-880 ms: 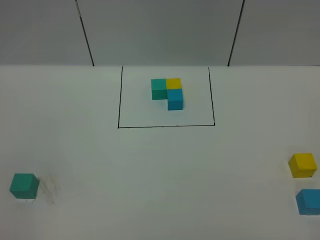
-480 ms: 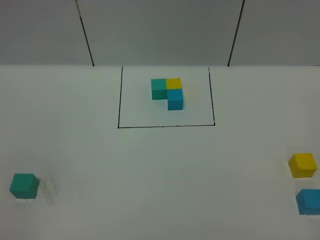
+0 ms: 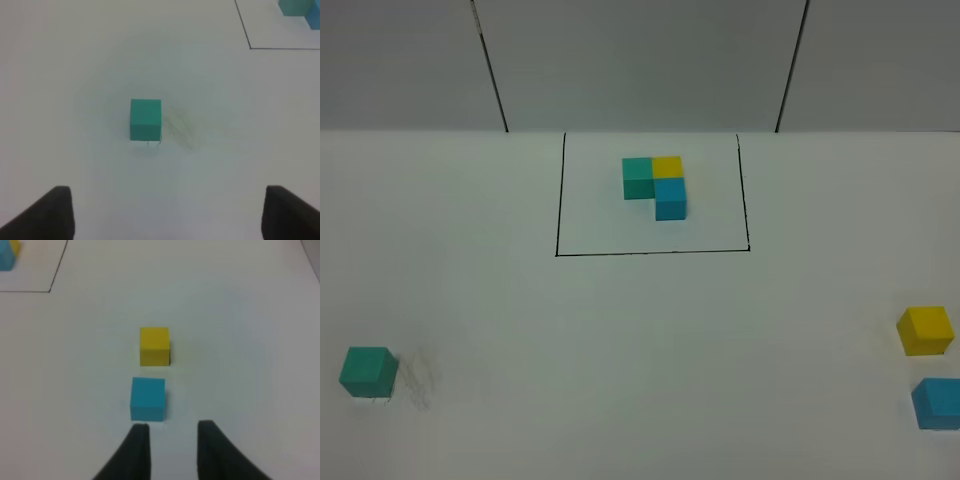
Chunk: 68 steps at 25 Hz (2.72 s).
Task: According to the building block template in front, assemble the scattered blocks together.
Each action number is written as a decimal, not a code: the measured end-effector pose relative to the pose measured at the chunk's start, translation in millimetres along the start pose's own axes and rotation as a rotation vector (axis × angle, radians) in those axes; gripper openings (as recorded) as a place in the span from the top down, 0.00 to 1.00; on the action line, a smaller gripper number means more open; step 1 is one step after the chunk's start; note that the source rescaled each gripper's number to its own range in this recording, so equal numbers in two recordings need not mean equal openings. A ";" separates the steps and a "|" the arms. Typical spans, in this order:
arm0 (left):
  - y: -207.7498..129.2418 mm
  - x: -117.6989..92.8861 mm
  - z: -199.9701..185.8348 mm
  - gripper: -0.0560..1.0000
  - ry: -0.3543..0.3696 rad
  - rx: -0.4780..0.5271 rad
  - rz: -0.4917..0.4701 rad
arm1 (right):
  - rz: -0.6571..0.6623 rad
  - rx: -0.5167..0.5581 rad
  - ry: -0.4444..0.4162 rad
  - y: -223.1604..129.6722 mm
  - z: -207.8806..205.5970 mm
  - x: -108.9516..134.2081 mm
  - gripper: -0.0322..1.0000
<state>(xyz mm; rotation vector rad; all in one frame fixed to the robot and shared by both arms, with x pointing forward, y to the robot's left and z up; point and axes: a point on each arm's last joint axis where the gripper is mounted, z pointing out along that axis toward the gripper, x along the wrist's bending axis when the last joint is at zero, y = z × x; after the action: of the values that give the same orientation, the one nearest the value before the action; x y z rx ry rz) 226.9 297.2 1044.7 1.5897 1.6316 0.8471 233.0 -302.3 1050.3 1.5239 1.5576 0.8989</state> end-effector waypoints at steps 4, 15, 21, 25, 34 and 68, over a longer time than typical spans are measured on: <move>0.0 0.0 0.0 0.32 0.000 0.000 0.000 | 0.000 0.000 0.000 0.0 0.0 0.0 0.97; 28.9 5.9 23.3 0.32 0.066 0.129 -0.078 | 0.000 0.000 0.000 0.0 0.0 0.0 0.97; 70.6 7.8 78.8 0.32 0.083 0.260 -0.123 | 0.000 0.000 0.000 0.0 0.0 0.0 0.97; 84.3 9.3 123.6 0.32 0.089 0.341 -0.132 | 0.000 0.000 0.000 0.0 0.0 0.0 0.97; 68.1 13.1 216.0 0.32 0.102 0.561 -0.134 | 0.000 0.000 0.000 0.0 0.0 0.0 0.97; 65.4 13.4 290.2 0.49 0.060 0.881 -0.067 | 0.000 0.000 0.000 0.0 0.0 0.0 0.97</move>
<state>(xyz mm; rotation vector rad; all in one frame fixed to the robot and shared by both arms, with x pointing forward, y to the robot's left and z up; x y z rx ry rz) 505.8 308.3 941.2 2.0537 2.2533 0.1013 233.0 -302.3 1050.3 1.5239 1.5576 0.8989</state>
